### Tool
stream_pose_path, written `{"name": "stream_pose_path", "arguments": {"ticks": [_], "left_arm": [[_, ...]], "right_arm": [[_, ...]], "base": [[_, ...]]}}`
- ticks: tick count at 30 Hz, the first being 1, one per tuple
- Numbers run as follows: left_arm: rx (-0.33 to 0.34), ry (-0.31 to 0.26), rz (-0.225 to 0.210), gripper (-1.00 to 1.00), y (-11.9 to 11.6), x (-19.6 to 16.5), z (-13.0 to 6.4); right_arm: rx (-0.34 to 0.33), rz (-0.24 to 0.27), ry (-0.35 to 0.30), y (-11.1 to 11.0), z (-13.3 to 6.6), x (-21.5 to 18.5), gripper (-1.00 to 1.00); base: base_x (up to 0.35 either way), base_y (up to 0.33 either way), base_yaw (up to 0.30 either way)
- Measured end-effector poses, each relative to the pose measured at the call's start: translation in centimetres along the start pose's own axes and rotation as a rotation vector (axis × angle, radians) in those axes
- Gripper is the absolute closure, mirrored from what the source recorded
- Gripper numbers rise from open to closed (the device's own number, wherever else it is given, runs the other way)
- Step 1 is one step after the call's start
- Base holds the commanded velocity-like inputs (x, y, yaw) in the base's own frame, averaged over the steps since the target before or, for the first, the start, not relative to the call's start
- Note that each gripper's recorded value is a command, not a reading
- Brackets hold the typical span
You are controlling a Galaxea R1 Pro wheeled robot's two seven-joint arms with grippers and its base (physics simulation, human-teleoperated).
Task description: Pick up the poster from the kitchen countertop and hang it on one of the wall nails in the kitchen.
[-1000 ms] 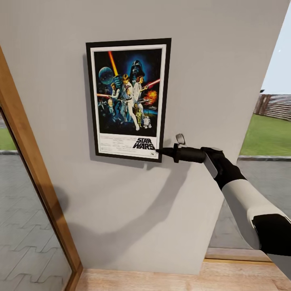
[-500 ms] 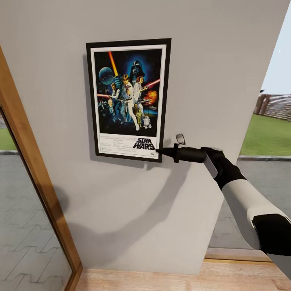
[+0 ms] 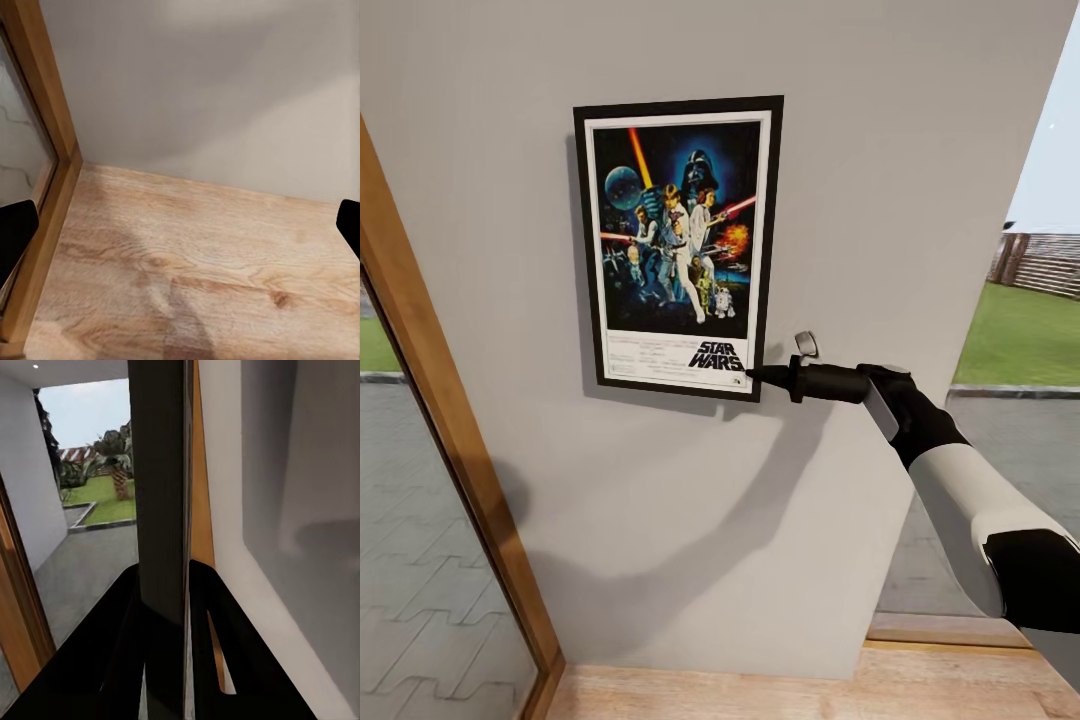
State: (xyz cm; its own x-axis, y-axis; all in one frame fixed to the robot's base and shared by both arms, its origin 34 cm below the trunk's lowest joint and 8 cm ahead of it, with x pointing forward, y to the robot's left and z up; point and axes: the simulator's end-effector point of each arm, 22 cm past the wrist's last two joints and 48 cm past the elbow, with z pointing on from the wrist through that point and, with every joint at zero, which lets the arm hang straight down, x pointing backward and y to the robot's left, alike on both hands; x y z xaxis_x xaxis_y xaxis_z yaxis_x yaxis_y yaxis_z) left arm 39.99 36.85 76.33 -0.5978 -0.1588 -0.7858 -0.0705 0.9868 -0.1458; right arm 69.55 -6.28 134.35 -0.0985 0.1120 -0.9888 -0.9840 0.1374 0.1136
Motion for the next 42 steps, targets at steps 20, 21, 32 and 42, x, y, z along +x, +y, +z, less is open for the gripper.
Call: {"name": "stream_pose_path", "arguments": {"ticks": [20, 21, 32, 42], "left_arm": [[0.000, 0.000, 0.000, -1.00, 0.01, 0.00, 0.00], [0.000, 0.000, 0.000, -1.00, 0.00, 0.00, 0.00], [0.000, 0.000, 0.000, -1.00, 0.01, 0.00, 0.00], [0.000, 0.000, 0.000, -1.00, 0.00, 0.00, 0.00]], "right_arm": [[0.003, 0.002, -0.001, -0.07, -0.05, 0.00, 1.00], [0.003, 0.002, -0.002, -0.07, -0.04, -0.01, 1.00], [0.002, 0.001, -0.001, -0.05, -0.02, 0.01, 1.00], [0.003, 0.002, -0.001, -0.09, -0.04, 0.03, 1.00]], "base": [[0.000, 0.000, 0.000], [0.005, 0.000, 0.000], [0.081, 0.000, 0.000], [0.001, 0.000, 0.000]]}}
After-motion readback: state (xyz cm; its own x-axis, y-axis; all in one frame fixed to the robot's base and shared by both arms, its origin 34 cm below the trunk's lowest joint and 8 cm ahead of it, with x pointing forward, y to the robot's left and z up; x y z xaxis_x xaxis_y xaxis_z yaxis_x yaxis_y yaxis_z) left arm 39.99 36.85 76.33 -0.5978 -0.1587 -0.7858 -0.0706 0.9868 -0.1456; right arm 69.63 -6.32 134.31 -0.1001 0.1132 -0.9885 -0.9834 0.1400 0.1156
